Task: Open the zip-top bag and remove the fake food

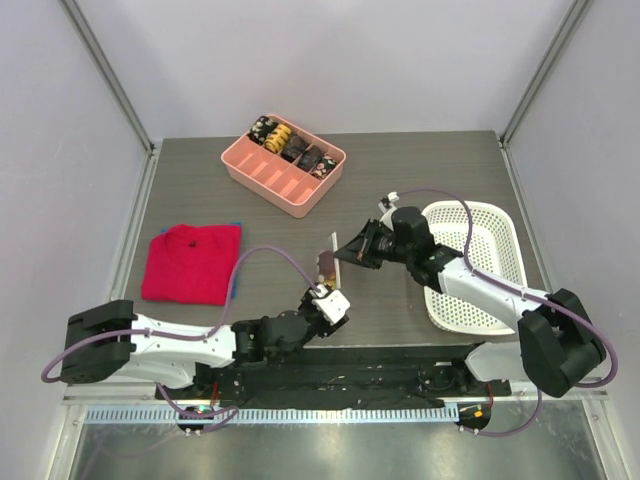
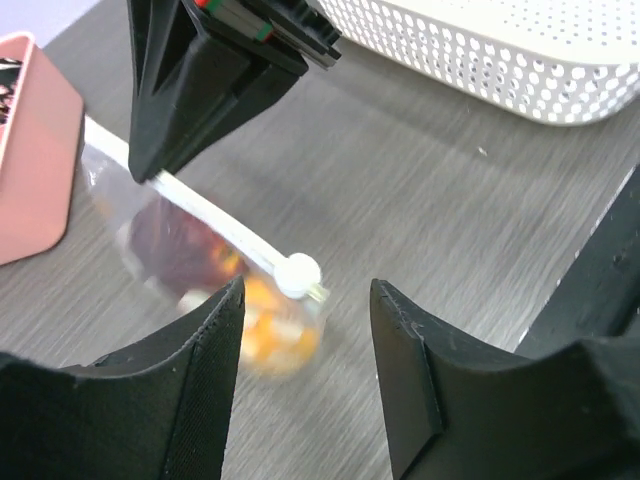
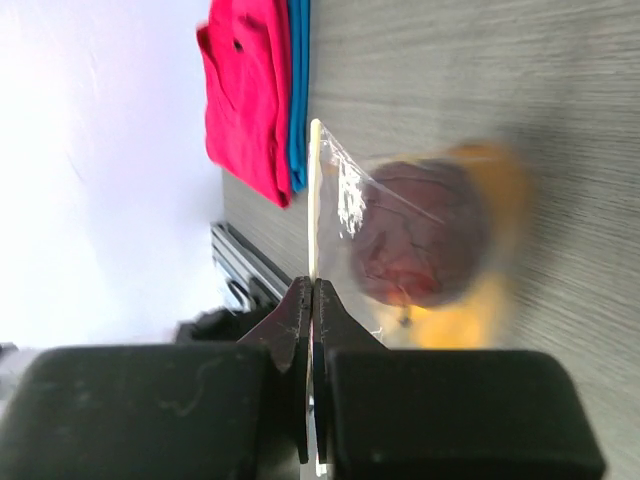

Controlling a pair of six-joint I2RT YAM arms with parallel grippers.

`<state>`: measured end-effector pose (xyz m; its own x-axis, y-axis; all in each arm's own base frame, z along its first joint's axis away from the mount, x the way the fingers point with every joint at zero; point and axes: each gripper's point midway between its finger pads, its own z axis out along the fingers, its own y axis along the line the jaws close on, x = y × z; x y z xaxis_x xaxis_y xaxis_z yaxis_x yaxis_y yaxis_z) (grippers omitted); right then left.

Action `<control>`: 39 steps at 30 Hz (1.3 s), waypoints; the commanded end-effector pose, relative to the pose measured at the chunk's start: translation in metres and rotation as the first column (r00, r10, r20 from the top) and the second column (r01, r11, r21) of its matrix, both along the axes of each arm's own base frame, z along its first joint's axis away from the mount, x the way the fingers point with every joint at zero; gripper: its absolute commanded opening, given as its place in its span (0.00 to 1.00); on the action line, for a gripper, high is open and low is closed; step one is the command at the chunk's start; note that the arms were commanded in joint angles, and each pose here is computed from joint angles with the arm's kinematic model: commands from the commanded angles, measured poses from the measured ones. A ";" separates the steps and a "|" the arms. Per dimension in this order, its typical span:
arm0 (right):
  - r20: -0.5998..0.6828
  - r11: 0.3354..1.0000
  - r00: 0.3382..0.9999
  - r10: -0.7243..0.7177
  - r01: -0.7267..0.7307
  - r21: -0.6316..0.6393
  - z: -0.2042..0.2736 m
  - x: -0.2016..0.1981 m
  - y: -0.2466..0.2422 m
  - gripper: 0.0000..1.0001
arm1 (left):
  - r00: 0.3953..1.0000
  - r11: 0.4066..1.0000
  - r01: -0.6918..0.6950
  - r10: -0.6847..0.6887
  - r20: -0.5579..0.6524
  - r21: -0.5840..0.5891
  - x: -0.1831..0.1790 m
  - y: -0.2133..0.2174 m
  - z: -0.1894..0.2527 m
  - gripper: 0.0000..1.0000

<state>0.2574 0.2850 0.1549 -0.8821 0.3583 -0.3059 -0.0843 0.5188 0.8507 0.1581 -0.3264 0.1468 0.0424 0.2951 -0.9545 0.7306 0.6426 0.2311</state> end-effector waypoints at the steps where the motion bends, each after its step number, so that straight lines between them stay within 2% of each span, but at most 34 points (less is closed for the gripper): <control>1: -0.112 0.992 0.986 -0.124 0.124 -0.001 0.016 0.009 -0.003 0.01 | 0.995 0.991 -0.083 0.088 0.045 -0.107 0.011 0.003 0.020 0.54; 6: -0.145 0.981 0.971 -0.192 0.195 0.006 0.027 0.011 -0.008 0.01 | 0.976 0.969 -0.185 0.201 0.082 -0.166 0.027 0.011 0.026 0.54; 10: -0.153 0.964 0.954 -0.259 0.264 0.013 0.034 0.014 -0.014 0.01 | 0.977 0.968 -0.189 0.201 0.064 -0.163 0.034 -0.001 0.016 0.55; 16: -0.141 0.962 0.953 -0.267 0.273 0.024 0.039 0.011 -0.016 0.01 | 0.960 0.946 -0.261 0.275 0.047 -0.192 0.047 -0.001 0.022 0.55; 18: -0.087 0.971 0.968 -0.236 0.238 0.008 0.041 0.013 -0.014 0.01 | 0.967 0.947 -0.240 0.253 0.034 -0.215 0.045 -0.005 0.030 0.55; 19: -0.069 0.974 0.972 -0.225 0.224 -0.020 0.035 0.016 -0.013 0.01 | 0.972 0.959 -0.228 0.233 0.015 -0.168 0.041 -0.004 0.022 0.58; 21: 0.074 0.988 0.990 -0.116 0.123 -0.093 0.038 0.022 -0.009 0.01 | 0.988 0.964 -0.152 0.148 -0.038 -0.220 0.030 -0.008 0.041 0.65; 22: 0.106 0.987 0.993 -0.050 0.065 -0.146 0.032 0.022 -0.008 0.02 | 0.991 0.975 -0.117 0.102 -0.085 -0.187 0.021 -0.008 0.034 0.66; 23: 0.158 0.978 0.986 0.058 -0.024 -0.209 0.029 0.025 -0.001 0.01 | 0.993 0.966 -0.076 0.052 -0.105 -0.246 0.013 -0.007 0.057 0.71; 25: 0.151 0.955 0.976 0.158 -0.113 -0.275 0.017 0.021 0.002 0.01 | 0.983 0.962 -0.026 -0.025 -0.183 -0.272 0.000 -0.003 0.065 0.75; 26: 0.148 0.947 0.966 0.212 -0.166 -0.274 0.015 0.018 0.008 0.01 | 0.981 0.946 -0.012 -0.053 -0.189 -0.324 -0.004 0.005 0.084 0.77; 29: 0.215 0.923 0.924 0.316 -0.247 -0.294 0.015 0.011 0.013 0.01 | 0.963 0.924 -0.049 -0.056 -0.263 -0.378 0.001 0.027 0.103 0.81; 30: 0.241 0.913 0.901 0.361 -0.288 -0.289 0.017 0.005 0.015 0.02 | 0.963 0.903 -0.100 -0.018 -0.269 -0.418 0.017 0.044 0.119 0.82; 31: 0.283 0.908 0.877 0.388 -0.311 -0.280 0.022 0.003 0.019 0.01 | 0.949 0.907 -0.028 -0.108 -0.295 -0.420 0.008 0.041 0.121 0.83; 33: 0.311 0.881 0.830 0.462 -0.392 -0.265 0.022 -0.012 0.022 0.01 | 0.933 0.894 -0.037 -0.130 -0.336 -0.447 0.015 0.051 0.135 0.83; 34: 0.345 0.861 0.793 0.503 -0.421 -0.286 0.021 -0.015 0.022 0.01 | 0.922 0.890 0.007 -0.182 -0.341 -0.456 0.017 0.053 0.139 0.84; 36: 0.355 0.837 0.760 0.544 -0.460 -0.296 0.015 -0.024 0.020 0.01 | 0.902 0.904 0.011 -0.194 -0.386 -0.428 0.020 0.056 0.132 0.85; 37: 0.376 0.815 0.723 0.579 -0.500 -0.294 0.016 -0.032 0.022 0.02 | 0.892 0.914 -0.021 -0.165 -0.420 -0.404 0.035 0.061 0.123 0.85; 38: 0.380 0.806 0.710 0.592 -0.514 -0.295 0.012 -0.037 0.020 0.01 | 0.862 0.914 0.037 -0.233 -0.450 -0.404 0.027 0.056 0.119 0.90; 39: 0.396 0.799 0.694 0.601 -0.526 -0.292 0.014 -0.040 0.020 0.01 | 0.845 0.909 0.019 -0.238 -0.480 -0.417 0.032 0.056 0.117 0.90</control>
<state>0.2406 0.3008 0.1496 -0.7931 -0.1521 -0.5898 -0.5654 0.5440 0.6200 0.2119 -0.2545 0.3007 -0.2394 -0.1986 -0.9504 0.7030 0.6397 -0.3108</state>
